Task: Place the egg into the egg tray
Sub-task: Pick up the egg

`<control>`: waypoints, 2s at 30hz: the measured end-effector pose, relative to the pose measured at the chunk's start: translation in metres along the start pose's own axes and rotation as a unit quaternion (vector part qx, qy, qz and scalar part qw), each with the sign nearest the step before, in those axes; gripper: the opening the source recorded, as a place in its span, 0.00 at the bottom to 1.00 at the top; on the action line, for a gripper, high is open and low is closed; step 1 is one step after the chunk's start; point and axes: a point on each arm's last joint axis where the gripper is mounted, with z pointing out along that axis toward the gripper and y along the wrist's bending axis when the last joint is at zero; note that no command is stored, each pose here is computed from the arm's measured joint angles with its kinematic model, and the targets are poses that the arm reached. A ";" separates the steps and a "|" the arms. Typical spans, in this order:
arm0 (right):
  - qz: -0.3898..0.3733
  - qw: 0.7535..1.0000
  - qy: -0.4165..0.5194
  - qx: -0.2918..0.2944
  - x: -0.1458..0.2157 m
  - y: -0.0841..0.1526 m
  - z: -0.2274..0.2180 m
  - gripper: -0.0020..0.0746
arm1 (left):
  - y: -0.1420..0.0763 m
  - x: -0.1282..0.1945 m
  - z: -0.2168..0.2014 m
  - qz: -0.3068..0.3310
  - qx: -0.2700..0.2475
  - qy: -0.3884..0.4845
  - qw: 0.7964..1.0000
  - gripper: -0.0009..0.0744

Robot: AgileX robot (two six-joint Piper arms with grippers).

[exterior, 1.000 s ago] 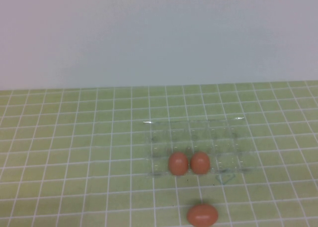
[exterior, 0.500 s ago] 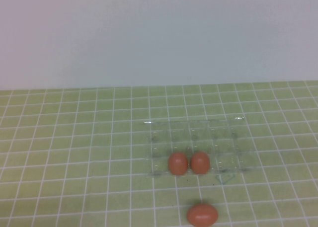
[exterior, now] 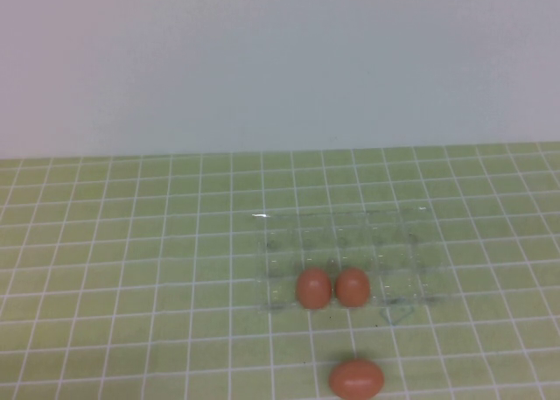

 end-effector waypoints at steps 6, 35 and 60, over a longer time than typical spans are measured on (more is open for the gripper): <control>-0.046 0.994 0.002 -0.100 -0.008 0.016 0.018 0.02 | 0.000 0.000 0.000 0.000 0.000 0.000 1.000 0.00; -0.117 0.834 0.074 -0.535 -0.059 0.110 0.128 0.02 | 0.000 0.000 0.000 0.000 0.000 0.000 1.000 0.01; -0.457 0.731 0.273 -0.428 -0.004 0.181 0.137 0.02 | 0.000 0.000 0.000 0.000 0.000 0.000 1.000 0.01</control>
